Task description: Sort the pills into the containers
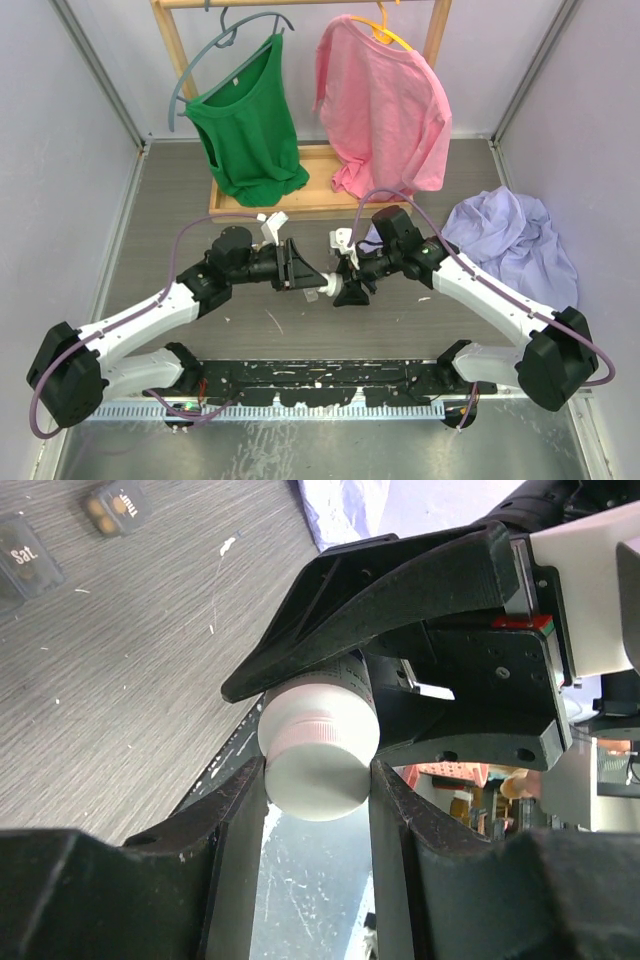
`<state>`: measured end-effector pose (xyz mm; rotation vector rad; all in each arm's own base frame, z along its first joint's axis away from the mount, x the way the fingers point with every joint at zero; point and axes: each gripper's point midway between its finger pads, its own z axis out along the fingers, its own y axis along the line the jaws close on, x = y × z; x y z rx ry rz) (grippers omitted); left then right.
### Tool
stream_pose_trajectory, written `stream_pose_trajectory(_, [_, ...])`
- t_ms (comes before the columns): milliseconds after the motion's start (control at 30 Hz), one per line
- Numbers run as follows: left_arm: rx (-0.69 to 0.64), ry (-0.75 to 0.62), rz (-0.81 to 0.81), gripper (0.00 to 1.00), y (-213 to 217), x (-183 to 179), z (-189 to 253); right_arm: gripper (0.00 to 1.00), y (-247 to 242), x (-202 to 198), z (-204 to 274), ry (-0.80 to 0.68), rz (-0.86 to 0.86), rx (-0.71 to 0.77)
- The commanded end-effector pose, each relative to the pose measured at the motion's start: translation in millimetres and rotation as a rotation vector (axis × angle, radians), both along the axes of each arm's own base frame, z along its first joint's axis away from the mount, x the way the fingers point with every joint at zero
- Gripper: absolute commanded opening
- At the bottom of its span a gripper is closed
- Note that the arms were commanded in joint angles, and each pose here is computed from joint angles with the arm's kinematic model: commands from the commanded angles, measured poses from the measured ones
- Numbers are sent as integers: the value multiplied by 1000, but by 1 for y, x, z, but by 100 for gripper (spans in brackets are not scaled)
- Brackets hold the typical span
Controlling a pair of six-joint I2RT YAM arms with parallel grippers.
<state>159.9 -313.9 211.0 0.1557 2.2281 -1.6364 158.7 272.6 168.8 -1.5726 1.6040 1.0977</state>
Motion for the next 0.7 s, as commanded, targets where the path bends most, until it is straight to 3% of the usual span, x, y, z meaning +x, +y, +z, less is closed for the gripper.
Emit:
stream_pose_trajectory(0, [-81,-135,-150,25,-12,-19,29,1,25,3,58,-128,88,219])
stream_pose_trajectory(400, [-42,-443,-220,27,-3,-20,26,1,22,-5,64,-86,123,266])
stream_pose_trajectory(533, [-39,-552,-262,35,0,-23,29,1,20,-4,63,-115,128,261])
stream_pose_trajectory(667, [-24,-578,-263,39,-1,-20,31,1,19,-3,60,-126,128,254])
